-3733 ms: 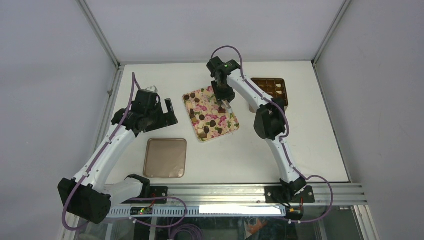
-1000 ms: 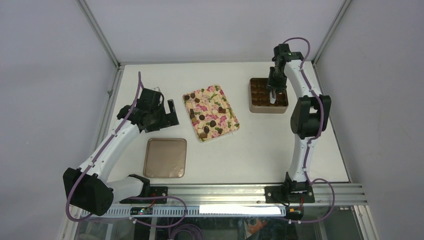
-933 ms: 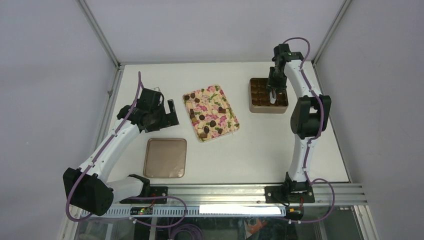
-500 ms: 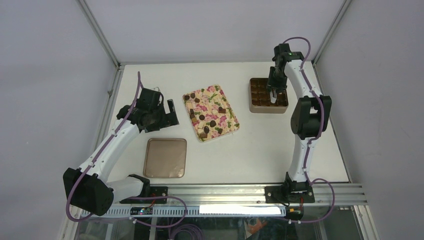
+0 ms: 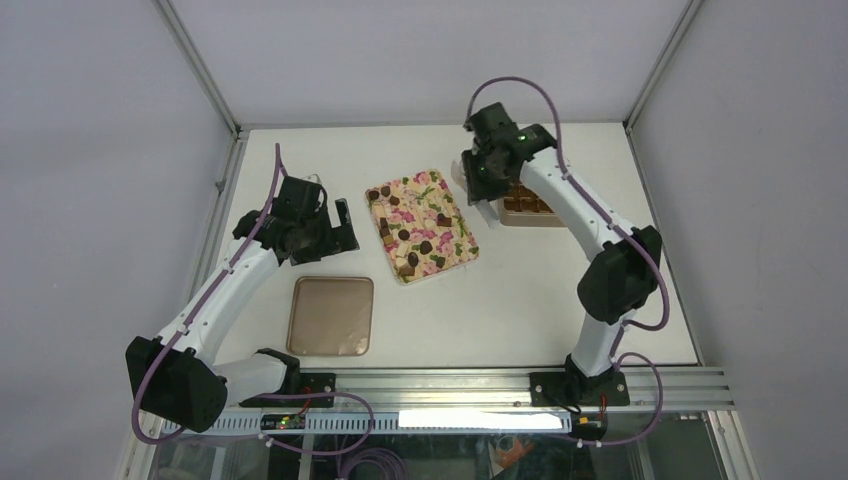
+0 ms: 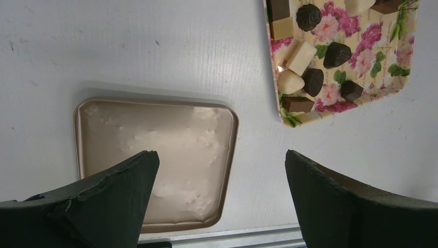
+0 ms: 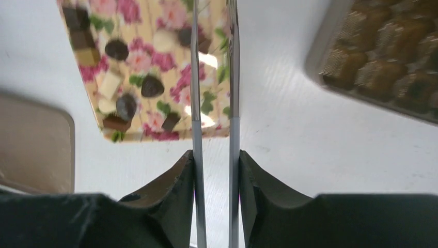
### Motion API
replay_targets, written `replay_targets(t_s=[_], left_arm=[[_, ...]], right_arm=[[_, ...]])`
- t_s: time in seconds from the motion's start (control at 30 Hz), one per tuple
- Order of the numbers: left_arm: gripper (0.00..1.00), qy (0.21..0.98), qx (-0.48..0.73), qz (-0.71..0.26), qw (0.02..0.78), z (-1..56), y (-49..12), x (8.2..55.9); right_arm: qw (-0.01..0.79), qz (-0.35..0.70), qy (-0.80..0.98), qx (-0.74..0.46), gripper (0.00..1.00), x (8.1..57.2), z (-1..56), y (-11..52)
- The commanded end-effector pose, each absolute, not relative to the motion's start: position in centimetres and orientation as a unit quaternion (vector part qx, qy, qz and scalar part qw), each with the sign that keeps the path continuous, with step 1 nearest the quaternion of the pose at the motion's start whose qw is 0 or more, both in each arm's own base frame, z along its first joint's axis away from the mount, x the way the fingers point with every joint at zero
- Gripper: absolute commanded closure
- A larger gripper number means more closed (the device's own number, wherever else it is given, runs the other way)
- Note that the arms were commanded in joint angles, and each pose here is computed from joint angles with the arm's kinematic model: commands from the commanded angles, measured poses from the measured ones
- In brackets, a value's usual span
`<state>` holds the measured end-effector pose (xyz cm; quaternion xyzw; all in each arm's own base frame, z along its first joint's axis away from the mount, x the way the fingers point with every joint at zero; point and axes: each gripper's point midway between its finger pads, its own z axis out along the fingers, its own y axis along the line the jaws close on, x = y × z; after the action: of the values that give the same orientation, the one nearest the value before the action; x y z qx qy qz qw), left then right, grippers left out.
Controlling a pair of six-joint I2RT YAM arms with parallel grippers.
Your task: Pack the chocolate
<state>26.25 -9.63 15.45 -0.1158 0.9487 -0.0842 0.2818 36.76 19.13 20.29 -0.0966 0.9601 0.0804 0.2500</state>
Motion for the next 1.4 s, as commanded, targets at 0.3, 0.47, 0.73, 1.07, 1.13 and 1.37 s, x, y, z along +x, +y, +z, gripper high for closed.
replay_targets(t_s=[0.3, 0.47, 0.73, 1.07, 1.13, 1.37], left_arm=[[0.01, 0.932, -0.118, -0.105, 0.325, 17.9, -9.7, 27.1], [0.01, 0.932, -0.118, -0.105, 0.326, 17.9, -9.7, 27.1], [0.01, 0.933, -0.118, -0.103, 0.325, 17.7, -9.6, 26.9], [0.01, 0.933, -0.118, -0.101, 0.324, 17.5, -9.5, 26.8], [0.01, 0.933, -0.118, -0.101, 0.324, 17.5, -9.5, 26.8], [0.01, 0.933, -0.118, -0.101, 0.324, 17.5, -9.5, 26.8]], right_arm=[[0.181, 0.076, 0.963, -0.185, 0.64, 32.1, 15.2, 23.4], [0.173, 0.075, 0.962, -0.196, 0.63, 32.4, 14.3, 24.8], [0.168, 0.062, 0.963, -0.202, 0.59, 32.5, 13.5, 25.3], [0.168, 0.047, 0.964, -0.202, 0.74, 32.8, 13.4, 25.2], [0.170, 0.045, 0.963, -0.203, 0.81, 32.9, 13.6, 25.2], [0.190, 0.053, 0.960, -0.199, 1.00, 33.1, 15.4, 25.4]])
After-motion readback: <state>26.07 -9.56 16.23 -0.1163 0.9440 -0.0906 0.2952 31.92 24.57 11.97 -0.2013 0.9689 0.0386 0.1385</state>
